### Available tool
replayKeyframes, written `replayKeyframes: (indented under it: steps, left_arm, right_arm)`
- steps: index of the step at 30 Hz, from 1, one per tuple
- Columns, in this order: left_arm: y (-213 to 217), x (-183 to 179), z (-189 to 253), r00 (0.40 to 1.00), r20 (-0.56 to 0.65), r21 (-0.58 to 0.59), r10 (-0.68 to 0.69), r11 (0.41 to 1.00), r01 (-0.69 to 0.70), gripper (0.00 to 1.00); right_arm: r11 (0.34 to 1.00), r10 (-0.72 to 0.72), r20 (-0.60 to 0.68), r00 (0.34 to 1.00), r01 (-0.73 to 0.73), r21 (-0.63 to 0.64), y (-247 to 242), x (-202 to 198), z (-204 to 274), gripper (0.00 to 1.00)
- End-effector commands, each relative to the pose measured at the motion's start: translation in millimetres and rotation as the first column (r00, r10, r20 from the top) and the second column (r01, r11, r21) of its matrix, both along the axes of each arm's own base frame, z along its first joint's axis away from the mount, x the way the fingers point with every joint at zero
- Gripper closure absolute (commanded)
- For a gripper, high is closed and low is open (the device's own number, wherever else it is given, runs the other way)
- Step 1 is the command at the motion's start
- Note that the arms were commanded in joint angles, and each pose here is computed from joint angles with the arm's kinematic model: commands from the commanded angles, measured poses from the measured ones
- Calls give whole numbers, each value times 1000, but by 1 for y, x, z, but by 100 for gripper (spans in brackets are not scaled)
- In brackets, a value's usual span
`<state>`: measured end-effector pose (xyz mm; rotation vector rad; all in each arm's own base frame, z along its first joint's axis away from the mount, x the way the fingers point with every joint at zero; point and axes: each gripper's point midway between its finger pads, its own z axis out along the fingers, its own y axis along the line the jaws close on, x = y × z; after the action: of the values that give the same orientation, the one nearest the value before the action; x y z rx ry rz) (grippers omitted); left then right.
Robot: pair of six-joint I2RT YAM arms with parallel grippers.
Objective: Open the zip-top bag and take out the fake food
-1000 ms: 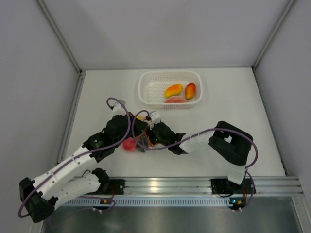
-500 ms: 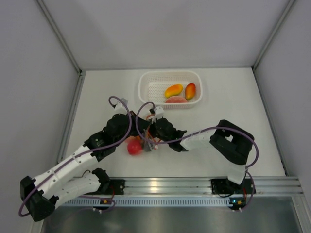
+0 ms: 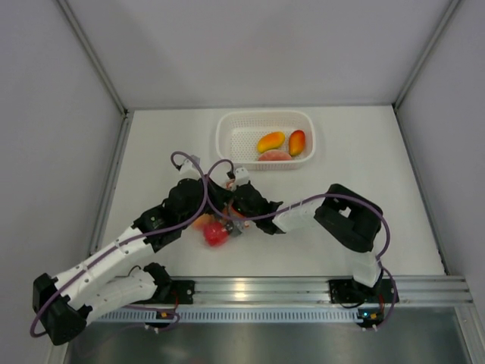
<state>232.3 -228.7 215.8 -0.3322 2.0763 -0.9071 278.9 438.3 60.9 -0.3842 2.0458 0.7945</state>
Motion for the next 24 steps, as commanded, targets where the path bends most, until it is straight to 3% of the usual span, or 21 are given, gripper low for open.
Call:
replayKeyframes:
  steps: [1,5,6,7,16,24]
  left_arm:
    - [2,6,9,998,56,-19,23,1000,-22,100]
    - [4,8,3,998,51,-4,39,999,-39,100]
    - [5,8,4,998,53,-5,41,999,-40,100]
    - [5,8,3,998,54,-1,41,999,-41,100]
    - [7,8,1,997,67,21,34,999,-36,100]
    - [8,8,6,996,82,21,33,999,-35,100]
  right_arm:
    - [1000,-11,-21,1000,11,-10,-12,-3,-5,12]
    - [1000,-7,-26,1000,6,-29,-14,-4,-11,29]
    - [1000,-7,-13,1000,7,-14,-13,-3,-5,40]
    - [1000,-6,-4,1000,6,-1,-16,-4,0,42]
    - [996,28,86,996,-35,82,-33,-19,84,45]
    - [999,-9,141,990,3,39,-77,-30,120,44]
